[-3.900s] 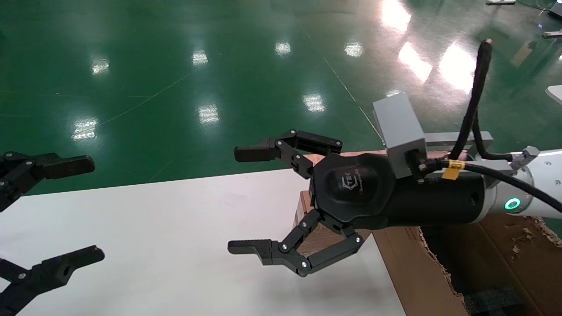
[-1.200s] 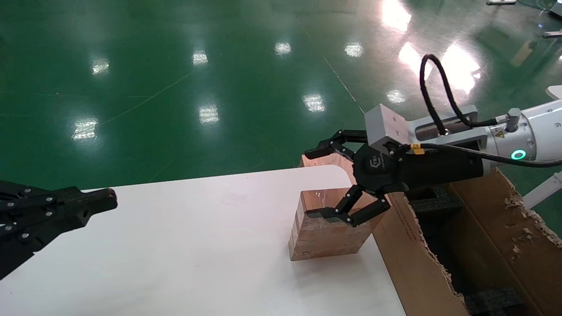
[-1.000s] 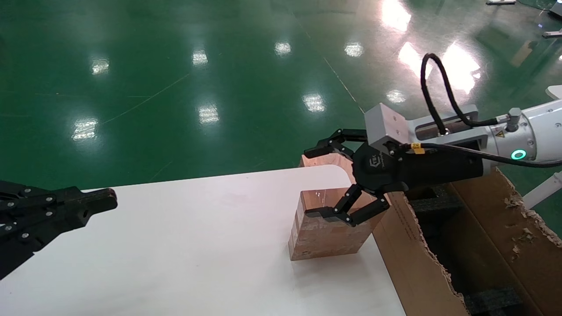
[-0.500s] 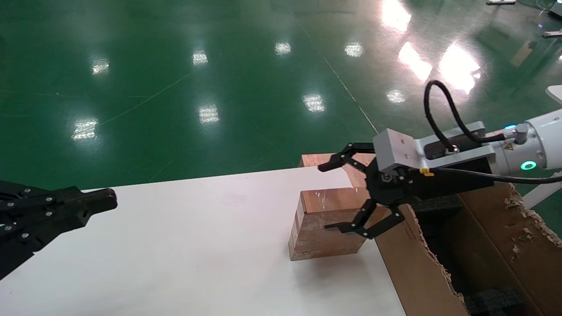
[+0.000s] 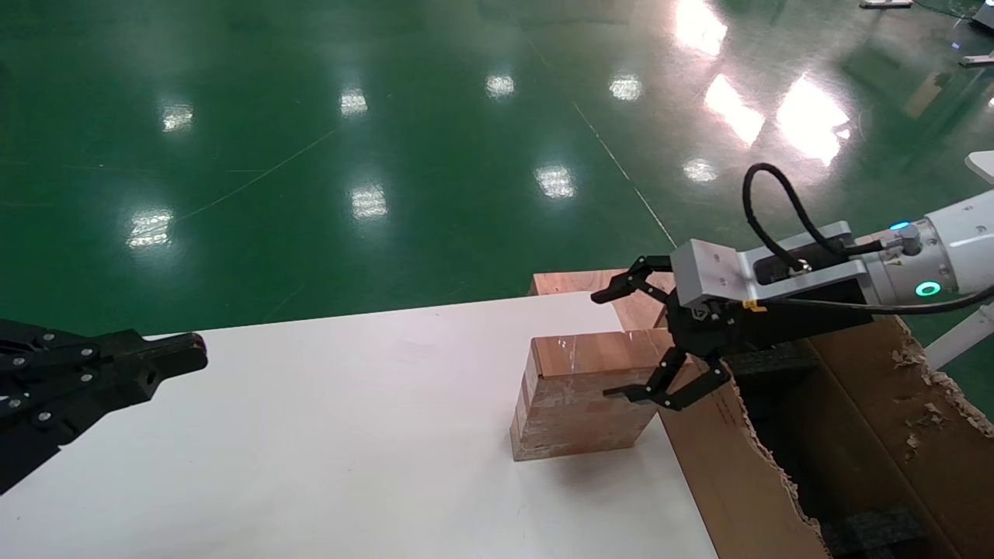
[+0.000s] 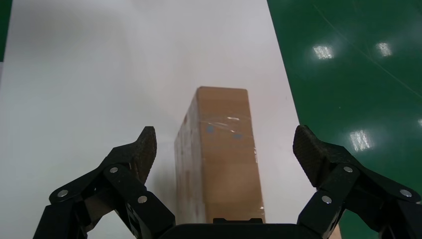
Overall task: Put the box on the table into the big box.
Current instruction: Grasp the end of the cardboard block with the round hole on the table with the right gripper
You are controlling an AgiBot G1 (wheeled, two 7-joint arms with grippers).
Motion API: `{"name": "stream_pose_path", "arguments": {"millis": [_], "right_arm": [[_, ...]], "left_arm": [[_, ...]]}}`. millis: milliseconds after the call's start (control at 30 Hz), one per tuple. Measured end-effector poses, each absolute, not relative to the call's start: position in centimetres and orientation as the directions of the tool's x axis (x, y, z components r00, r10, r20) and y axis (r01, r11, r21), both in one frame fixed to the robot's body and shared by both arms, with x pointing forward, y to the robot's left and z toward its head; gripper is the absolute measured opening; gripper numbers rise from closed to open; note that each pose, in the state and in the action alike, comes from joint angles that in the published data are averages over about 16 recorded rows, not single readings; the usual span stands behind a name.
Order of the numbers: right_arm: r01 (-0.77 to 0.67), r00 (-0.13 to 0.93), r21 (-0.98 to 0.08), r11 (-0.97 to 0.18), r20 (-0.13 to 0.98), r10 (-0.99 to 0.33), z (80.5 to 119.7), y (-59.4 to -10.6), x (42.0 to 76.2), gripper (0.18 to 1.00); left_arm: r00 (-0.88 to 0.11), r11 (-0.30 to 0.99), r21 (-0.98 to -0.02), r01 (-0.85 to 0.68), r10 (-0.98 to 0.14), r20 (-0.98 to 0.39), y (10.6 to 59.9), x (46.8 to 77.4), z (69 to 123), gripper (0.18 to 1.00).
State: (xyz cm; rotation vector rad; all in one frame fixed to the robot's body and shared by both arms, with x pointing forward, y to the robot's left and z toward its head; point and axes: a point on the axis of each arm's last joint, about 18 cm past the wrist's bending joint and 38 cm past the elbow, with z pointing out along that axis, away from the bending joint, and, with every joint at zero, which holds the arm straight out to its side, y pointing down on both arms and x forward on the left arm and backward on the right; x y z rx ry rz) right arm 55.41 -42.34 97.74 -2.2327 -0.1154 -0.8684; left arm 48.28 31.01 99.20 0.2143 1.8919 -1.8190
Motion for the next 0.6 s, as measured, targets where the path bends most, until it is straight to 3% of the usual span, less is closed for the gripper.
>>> {"name": "stream_pose_path", "arguments": {"millis": [600], "right_arm": [[0.255, 0.772, -0.582, -0.772, 0.603, -0.200, 96.4, -43.7, 58.2, 1.000]], "left_arm": [[-0.861, 0.094, -0.890, 0.446, -0.227, -0.455, 31.0, 48.3, 99.2, 0.191]]}}
